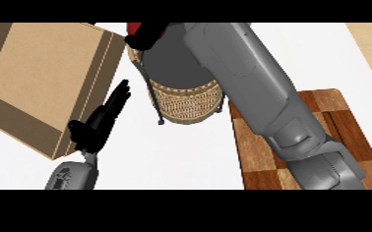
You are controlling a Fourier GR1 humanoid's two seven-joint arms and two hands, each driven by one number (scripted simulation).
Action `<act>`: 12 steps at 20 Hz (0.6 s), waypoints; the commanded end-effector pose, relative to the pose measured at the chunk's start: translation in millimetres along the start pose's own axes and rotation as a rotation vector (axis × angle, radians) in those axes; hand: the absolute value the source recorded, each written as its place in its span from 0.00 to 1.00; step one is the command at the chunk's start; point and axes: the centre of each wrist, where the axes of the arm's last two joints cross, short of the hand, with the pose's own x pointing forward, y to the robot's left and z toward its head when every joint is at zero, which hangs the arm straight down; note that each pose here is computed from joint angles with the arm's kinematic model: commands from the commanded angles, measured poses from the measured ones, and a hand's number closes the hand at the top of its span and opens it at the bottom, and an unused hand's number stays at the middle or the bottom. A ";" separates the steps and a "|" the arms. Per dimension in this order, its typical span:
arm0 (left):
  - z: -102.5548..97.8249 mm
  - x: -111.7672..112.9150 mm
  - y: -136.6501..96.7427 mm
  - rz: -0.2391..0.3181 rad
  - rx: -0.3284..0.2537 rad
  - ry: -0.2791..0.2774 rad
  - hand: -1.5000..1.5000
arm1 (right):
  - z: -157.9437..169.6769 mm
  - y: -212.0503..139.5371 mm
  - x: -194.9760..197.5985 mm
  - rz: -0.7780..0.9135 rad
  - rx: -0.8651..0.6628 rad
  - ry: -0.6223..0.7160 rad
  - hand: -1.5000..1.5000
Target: Pick the tomato from the cutting board and place it in the tiered basket
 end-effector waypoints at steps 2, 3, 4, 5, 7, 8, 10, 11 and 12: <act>2.8 -10.3 -14.8 0.012 -0.015 -0.001 0.50 | -5.8 1.3 2.6 -0.169 0.081 0.160 1.00; -0.2 -1.6 5.0 0.013 0.005 0.004 0.50 | -7.5 0.0 -13.5 -0.215 0.110 0.219 1.00; 0.5 -2.5 -0.4 -0.002 -0.007 0.005 0.50 | -8.6 1.7 -28.1 -0.261 0.119 0.239 1.00; -9.0 8.9 -3.6 -0.004 -0.001 0.000 0.50 | -8.5 5.9 -25.2 -0.277 0.163 0.259 0.00; 4.3 -10.3 -4.7 0.011 -0.004 0.007 0.50 | -6.4 -7.1 -7.4 -0.327 0.182 0.239 0.00; 7.3 11.2 1.8 -0.007 -0.004 -0.004 0.50 | -11.0 4.2 -23.6 -0.363 0.144 0.262 0.00; -0.9 -0.2 -3.3 -0.001 -0.020 0.007 0.50 | -6.8 4.3 -0.3 -0.404 0.118 0.232 0.00; 5.7 9.7 -0.6 -0.014 0.022 0.000 0.50 | -0.8 9.7 -24.1 -0.432 0.106 0.223 0.00; 5.5 -9.0 12.6 0.006 0.019 0.002 0.50 | -6.1 -6.8 -5.4 -0.418 0.053 0.209 0.00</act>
